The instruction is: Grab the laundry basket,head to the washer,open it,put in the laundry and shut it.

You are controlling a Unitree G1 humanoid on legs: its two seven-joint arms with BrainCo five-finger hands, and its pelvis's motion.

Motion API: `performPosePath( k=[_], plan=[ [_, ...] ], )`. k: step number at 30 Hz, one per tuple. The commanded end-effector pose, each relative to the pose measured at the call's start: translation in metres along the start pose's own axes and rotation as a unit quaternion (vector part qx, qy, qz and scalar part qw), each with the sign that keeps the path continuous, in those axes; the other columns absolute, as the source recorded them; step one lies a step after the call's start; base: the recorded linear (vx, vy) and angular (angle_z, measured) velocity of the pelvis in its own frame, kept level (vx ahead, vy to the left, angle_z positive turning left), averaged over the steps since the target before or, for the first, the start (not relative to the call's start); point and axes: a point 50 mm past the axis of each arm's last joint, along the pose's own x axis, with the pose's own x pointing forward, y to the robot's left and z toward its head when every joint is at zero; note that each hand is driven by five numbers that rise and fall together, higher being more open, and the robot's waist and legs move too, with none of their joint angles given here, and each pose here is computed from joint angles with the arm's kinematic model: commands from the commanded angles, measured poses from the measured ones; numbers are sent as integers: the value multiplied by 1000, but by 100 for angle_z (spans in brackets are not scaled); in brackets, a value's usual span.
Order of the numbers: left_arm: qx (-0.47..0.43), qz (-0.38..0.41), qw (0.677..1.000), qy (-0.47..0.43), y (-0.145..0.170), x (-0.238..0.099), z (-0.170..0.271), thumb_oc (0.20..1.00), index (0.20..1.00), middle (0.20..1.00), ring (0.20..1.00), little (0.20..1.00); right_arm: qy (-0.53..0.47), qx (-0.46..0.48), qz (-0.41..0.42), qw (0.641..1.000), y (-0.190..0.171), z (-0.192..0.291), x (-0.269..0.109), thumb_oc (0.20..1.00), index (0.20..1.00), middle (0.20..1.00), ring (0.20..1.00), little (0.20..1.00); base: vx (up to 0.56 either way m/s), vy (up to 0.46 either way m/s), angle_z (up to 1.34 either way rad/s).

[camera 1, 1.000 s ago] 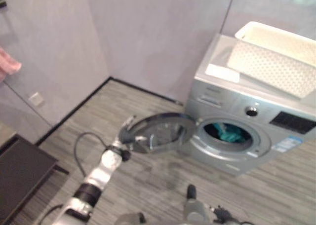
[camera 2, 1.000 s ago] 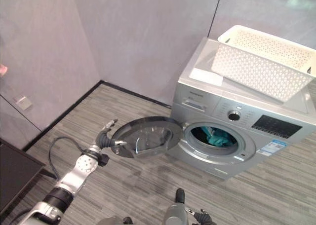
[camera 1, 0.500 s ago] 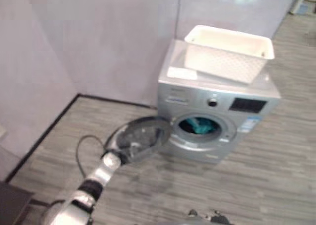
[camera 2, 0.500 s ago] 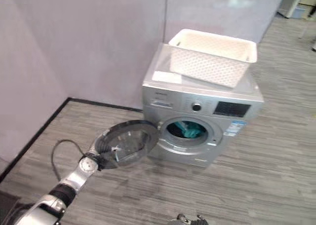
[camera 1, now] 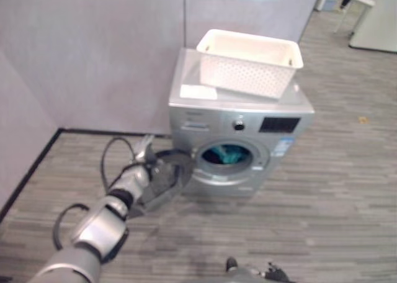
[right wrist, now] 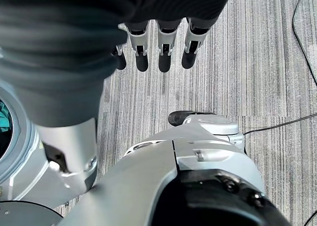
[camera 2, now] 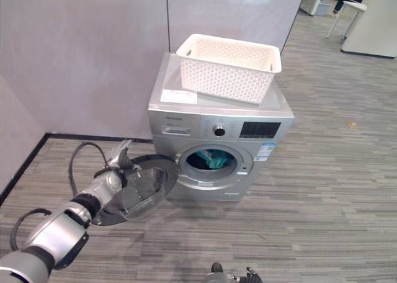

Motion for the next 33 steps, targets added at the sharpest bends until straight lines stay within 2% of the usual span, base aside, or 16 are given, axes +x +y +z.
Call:
performPosePath(
  k=[1,4,6,16,27,29,33],
  plan=[
    [26,74,997,6,46,21,9,1000,1000,1000,1000,1000,-1,-11,7,1000,7,4,2,1000,1000,1000,1000,1000,0,0,0],
    [27,53,998,37,45,22,4,1000,1000,1000,1000,1000,-13,-16,10,1000,7,12,3,1000,1000,1000,1000,1000,9,5,-3],
    [-14,22,997,72,41,23,1,1000,1000,1000,1000,1000,-25,-29,15,999,6,20,5,1000,1000,1000,1000,1000,9,8,-5],
    [-51,-39,991,115,37,23,-5,1000,1000,1000,1000,1000,-59,-36,13,998,-5,38,5,1000,1000,1000,1000,1000,-6,0,-3],
    [-6,2,998,60,75,38,23,1000,1000,1000,1000,1000,-96,-21,0,995,-15,53,4,1000,1000,1000,1000,1000,-80,-24,-2],
    [3,-2,999,34,70,38,33,1000,1000,1000,1000,1000,-99,-16,-4,995,-16,53,4,1000,1000,1000,1000,1000,-59,-26,2],
    [18,-33,998,-47,40,32,68,1000,1000,1000,1000,1000,-101,-15,-17,995,-19,54,4,1000,1000,1000,1000,1000,-21,-11,5]
  ],
)
